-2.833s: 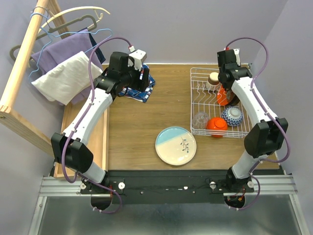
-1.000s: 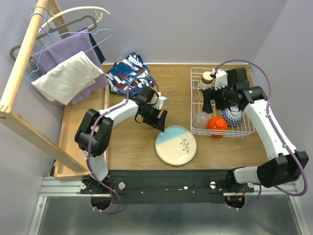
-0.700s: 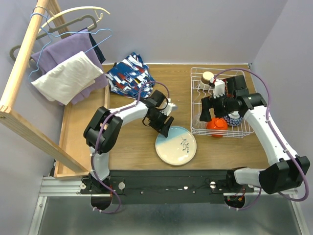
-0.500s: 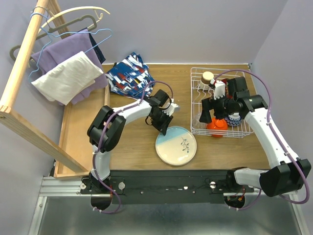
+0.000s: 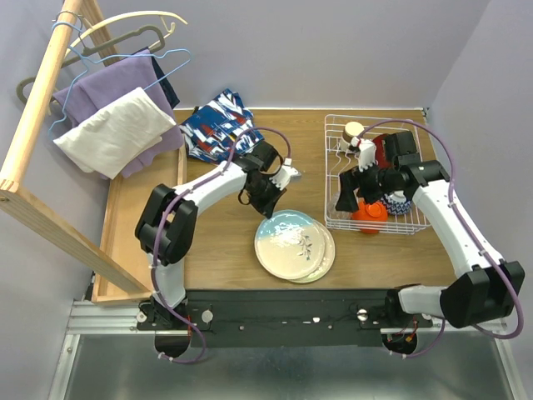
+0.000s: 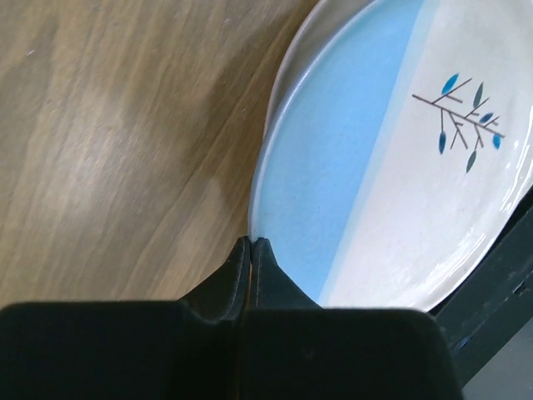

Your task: Load the mixed dishes into the dish rack

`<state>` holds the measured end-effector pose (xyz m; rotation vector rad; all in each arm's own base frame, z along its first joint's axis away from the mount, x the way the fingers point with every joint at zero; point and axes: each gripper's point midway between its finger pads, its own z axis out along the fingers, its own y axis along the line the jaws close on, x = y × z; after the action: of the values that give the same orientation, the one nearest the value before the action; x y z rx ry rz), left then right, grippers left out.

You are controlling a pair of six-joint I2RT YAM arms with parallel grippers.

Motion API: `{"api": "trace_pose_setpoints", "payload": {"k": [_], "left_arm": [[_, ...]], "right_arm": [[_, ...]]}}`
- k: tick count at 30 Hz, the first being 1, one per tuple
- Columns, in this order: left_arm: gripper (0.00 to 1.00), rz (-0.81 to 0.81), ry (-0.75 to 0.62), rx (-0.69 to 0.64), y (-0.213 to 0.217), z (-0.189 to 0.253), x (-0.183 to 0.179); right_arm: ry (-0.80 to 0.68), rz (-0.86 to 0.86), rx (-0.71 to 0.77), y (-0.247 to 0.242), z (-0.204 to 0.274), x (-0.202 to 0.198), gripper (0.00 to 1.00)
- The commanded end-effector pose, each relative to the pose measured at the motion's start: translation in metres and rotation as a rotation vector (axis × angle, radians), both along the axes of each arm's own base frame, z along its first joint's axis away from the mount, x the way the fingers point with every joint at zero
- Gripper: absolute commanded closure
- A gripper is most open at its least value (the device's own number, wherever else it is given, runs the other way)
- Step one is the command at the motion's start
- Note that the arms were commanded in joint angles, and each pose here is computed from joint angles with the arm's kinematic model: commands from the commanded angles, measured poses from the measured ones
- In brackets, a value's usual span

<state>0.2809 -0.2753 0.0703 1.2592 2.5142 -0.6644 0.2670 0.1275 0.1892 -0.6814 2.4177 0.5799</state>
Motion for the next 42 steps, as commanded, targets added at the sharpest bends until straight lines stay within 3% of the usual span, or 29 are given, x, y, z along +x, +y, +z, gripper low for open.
{"api": "trace_pose_setpoints", "payload": {"k": [1,10,18,35,37,41,42], "left_arm": [[1.0,-0.083,-0.059,-0.029,0.02,0.031,-0.004],[1.0,-0.127,-0.117,-0.12,0.009,0.06,-0.005],[1.0,-0.149,-0.165,-0.155,0.005,0.082,-0.002],[1.0,-0.158,-0.27,-0.269,-0.003,0.138,-0.004],[1.0,-0.159,-0.274,-0.27,-0.003,0.139,-0.003],[1.0,-0.156,-0.284,-0.259,-0.002,0.137,-0.001],[1.0,-0.15,-0.285,-0.253,-0.001,0.135,0.001]], "right_arm": [[-0.136,0.349,0.141,0.036,0.012,0.001,0.0],[-0.212,0.542,0.256,0.082,0.005,0.038,0.02],[-0.122,0.693,0.29,0.113,-0.029,0.035,0.04],[0.036,0.775,0.37,0.151,-0.072,0.024,0.04],[0.048,0.773,0.376,0.154,-0.073,0.024,0.08],[0.069,0.765,0.387,0.157,-0.073,0.028,0.42],[0.072,0.765,0.387,0.158,-0.073,0.028,0.46]]}}
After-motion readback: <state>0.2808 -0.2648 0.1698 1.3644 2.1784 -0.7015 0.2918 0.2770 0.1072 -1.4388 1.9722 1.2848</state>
